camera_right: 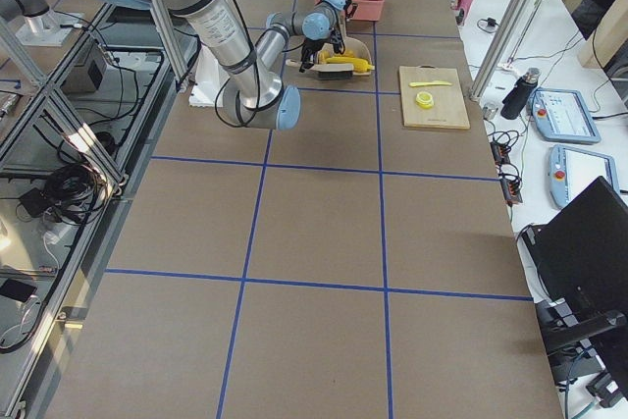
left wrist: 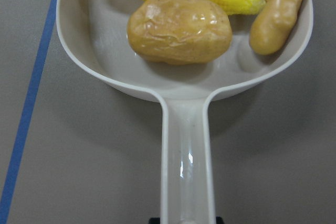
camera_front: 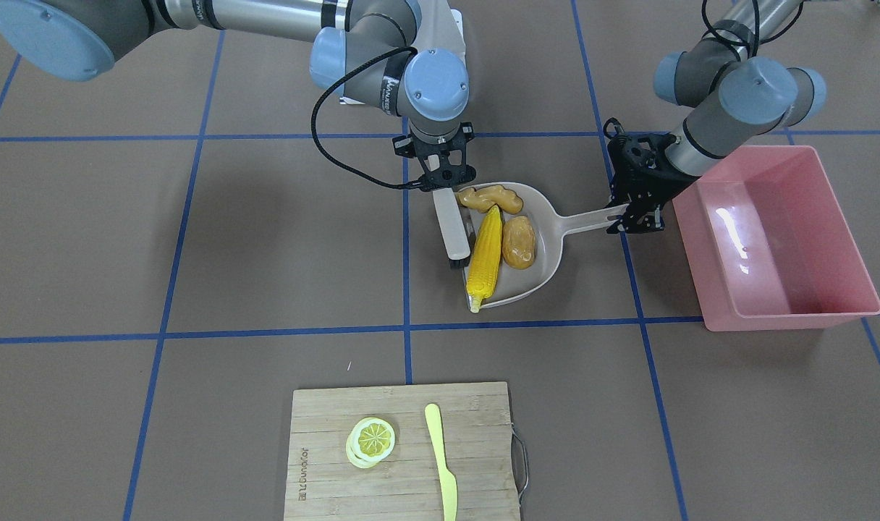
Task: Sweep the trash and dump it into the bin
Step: 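Push the ginger and corn deeper into the dustpan with the brush, then lift the dustpan toward the pink bin with left gripper while right withdraws brush, then tilt the dustpan over the pink bin while the right gripper sets the brush down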
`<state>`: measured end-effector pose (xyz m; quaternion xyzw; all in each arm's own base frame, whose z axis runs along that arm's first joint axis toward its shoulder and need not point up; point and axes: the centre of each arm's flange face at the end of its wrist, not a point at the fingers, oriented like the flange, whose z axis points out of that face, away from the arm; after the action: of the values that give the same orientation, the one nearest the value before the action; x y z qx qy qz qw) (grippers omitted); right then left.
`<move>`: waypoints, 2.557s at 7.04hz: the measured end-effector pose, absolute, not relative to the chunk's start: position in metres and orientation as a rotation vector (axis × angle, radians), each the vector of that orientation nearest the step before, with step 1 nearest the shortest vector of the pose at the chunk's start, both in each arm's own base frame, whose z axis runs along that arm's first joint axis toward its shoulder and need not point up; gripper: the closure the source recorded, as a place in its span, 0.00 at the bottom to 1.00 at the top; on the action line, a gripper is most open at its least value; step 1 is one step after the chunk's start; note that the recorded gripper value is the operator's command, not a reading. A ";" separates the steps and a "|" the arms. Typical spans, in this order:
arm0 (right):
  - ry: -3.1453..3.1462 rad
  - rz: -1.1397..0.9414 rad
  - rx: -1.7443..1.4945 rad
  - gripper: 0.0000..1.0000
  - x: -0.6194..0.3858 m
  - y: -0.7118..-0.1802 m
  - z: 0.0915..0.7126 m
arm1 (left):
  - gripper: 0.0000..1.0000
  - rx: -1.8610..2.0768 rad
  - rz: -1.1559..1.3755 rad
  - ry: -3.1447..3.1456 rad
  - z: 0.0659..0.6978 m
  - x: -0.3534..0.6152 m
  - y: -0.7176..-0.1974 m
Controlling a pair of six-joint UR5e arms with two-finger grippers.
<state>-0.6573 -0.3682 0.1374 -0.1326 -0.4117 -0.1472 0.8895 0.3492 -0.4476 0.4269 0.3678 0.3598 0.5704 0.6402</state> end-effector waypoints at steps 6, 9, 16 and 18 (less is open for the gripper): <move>-1.045 -0.248 -0.261 1.00 -0.625 -0.381 0.090 | 1.00 0.859 1.300 0.823 0.422 0.347 -0.447; -1.137 -0.178 -0.251 1.00 -0.526 -0.432 0.076 | 1.00 0.936 1.252 0.859 0.409 0.343 -0.446; -1.060 0.072 -0.107 1.00 -0.278 -0.476 0.270 | 1.00 0.948 0.790 0.842 0.471 0.094 -0.431; -1.006 0.035 -0.112 1.00 -0.232 -0.440 0.333 | 1.00 0.835 0.625 0.859 0.526 0.008 -0.378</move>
<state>-0.2322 -0.4400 0.3327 -0.0539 -0.4818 0.0170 0.8745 0.0076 -0.3778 0.5263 0.3864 0.3974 0.2892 0.7805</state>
